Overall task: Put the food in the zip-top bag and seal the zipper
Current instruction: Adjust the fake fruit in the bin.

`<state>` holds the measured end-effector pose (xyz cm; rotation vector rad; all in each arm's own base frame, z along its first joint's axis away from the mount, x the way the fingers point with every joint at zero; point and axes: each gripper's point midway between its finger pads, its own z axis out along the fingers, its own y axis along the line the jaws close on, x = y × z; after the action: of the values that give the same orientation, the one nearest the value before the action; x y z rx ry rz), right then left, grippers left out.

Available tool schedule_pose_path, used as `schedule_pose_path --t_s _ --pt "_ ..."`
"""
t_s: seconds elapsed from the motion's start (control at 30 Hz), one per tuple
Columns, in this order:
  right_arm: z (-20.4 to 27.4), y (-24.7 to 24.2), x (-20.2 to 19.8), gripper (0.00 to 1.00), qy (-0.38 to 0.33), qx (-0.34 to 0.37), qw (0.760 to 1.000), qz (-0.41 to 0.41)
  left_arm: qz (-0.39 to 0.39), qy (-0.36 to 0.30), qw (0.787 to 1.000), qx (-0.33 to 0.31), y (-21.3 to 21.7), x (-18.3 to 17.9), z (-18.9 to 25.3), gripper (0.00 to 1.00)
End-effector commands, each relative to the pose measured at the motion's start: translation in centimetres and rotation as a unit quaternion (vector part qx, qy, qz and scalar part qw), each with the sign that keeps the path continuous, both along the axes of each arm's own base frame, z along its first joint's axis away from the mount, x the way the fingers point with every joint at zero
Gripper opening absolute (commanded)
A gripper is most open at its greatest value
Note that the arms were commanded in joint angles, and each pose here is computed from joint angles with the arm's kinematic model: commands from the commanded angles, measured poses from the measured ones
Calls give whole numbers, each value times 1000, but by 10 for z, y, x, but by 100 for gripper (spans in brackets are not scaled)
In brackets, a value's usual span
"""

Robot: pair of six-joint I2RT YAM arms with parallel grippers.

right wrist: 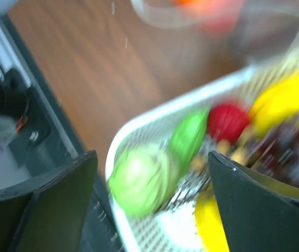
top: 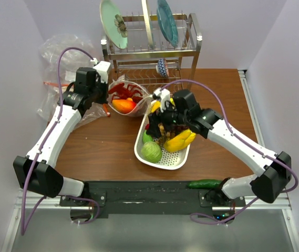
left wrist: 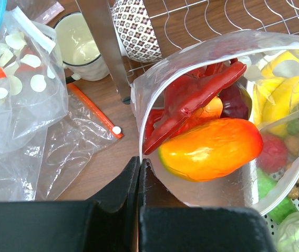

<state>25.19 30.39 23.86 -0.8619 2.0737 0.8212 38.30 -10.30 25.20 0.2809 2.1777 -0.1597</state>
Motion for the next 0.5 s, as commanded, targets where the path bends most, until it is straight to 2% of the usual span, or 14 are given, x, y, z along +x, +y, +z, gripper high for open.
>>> schedule_pose_path --t_s 0.0,0.1,0.2,0.27,0.33,0.47 --pt "-37 -18 -38 93 82 -57 995 -26 -10 -59 998 -20 -6 6 36 0" --pt "-46 -22 -47 94 95 -79 992 -39 -12 -58 998 -19 -7 7 34 0" --pt "-43 -17 -57 99 120 -59 990 -33 -11 -57 998 -15 -5 7 32 0" --pt "-36 -17 -44 99 126 -38 986 -98 -12 -57 998 -15 -5 6 32 0" --pt "-28 -6 -51 99 139 -3 988 -64 -11 -59 998 -15 -5 6 33 0" --pt "-40 1 -57 99 186 9 980 -68 -8 -62 998 -13 -3 5 35 0"
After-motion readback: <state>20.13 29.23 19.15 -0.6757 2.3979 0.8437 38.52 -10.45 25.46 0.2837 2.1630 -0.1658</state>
